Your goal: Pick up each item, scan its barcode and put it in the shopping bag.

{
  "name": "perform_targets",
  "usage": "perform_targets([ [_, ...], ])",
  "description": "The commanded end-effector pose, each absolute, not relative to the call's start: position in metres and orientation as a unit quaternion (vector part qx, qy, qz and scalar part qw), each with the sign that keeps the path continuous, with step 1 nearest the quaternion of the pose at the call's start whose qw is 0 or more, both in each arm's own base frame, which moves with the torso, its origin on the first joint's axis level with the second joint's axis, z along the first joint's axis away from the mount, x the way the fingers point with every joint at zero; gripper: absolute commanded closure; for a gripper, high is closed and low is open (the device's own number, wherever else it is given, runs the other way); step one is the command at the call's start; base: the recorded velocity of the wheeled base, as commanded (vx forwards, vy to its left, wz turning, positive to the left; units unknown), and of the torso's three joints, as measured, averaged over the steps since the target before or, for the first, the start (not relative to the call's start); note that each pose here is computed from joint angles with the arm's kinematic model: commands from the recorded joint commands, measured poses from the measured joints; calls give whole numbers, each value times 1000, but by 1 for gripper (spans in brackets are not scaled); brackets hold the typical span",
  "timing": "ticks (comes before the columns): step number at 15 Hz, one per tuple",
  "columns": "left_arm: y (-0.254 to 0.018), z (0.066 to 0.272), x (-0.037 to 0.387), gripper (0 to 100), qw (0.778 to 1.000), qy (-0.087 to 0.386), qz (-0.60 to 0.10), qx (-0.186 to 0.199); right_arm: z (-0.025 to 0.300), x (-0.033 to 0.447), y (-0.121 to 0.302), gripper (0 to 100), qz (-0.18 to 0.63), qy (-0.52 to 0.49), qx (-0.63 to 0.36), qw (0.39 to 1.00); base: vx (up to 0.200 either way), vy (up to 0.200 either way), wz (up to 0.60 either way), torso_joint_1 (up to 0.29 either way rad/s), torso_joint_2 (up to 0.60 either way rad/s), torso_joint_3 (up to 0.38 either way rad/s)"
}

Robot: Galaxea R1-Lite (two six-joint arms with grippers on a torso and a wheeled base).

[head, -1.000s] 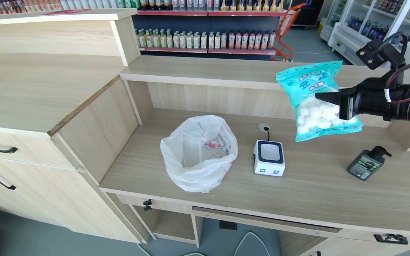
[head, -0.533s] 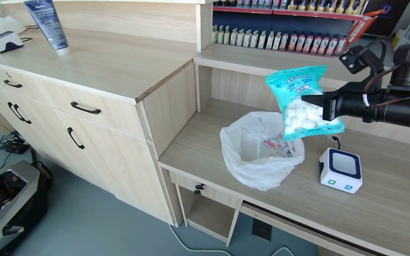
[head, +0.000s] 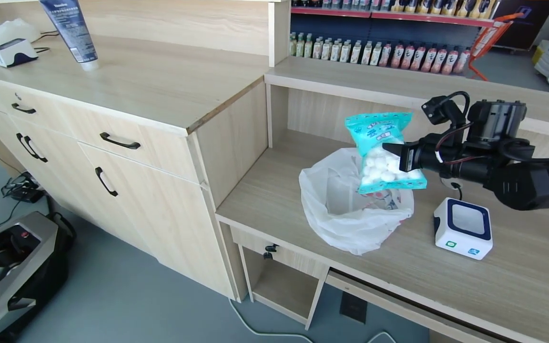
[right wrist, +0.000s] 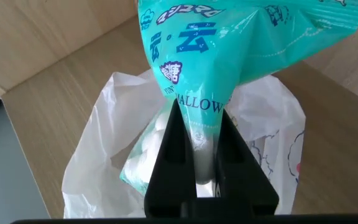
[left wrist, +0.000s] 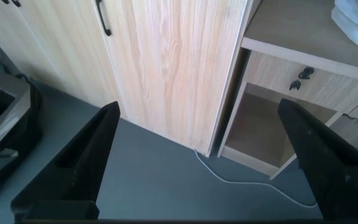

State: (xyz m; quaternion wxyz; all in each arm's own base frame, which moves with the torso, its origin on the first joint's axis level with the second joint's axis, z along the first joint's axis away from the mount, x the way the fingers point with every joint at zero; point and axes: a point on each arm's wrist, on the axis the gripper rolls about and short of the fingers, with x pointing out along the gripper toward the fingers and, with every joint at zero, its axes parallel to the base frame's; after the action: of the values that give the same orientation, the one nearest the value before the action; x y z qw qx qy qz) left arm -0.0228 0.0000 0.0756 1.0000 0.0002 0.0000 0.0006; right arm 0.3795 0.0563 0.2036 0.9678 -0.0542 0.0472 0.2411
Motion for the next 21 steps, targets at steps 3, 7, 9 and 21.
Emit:
perform_targets([
  [3, 0, 76, -23, 0, 1000, -1, 1, 0, 180, 389, 58, 100, 243, 74, -50, 966, 0, 0, 0, 0, 0, 0],
  [7, 0, 76, -23, 0, 1000, -1, 1, 0, 170, 393, 61, 100, 245, 85, -37, 965, 0, 0, 0, 0, 0, 0],
  [9, 0, 75, -23, 0, 1000, 0, 1, 1, 165, 396, 62, 100, 246, 89, -37, 964, 0, 0, 0, 0, 0, 0],
  [21, 0, 76, -23, 0, 1000, -1, 1, 0, 151, 397, 67, 0, 252, 106, -37, 961, 0, 0, 0, 0, 0, 0],
])
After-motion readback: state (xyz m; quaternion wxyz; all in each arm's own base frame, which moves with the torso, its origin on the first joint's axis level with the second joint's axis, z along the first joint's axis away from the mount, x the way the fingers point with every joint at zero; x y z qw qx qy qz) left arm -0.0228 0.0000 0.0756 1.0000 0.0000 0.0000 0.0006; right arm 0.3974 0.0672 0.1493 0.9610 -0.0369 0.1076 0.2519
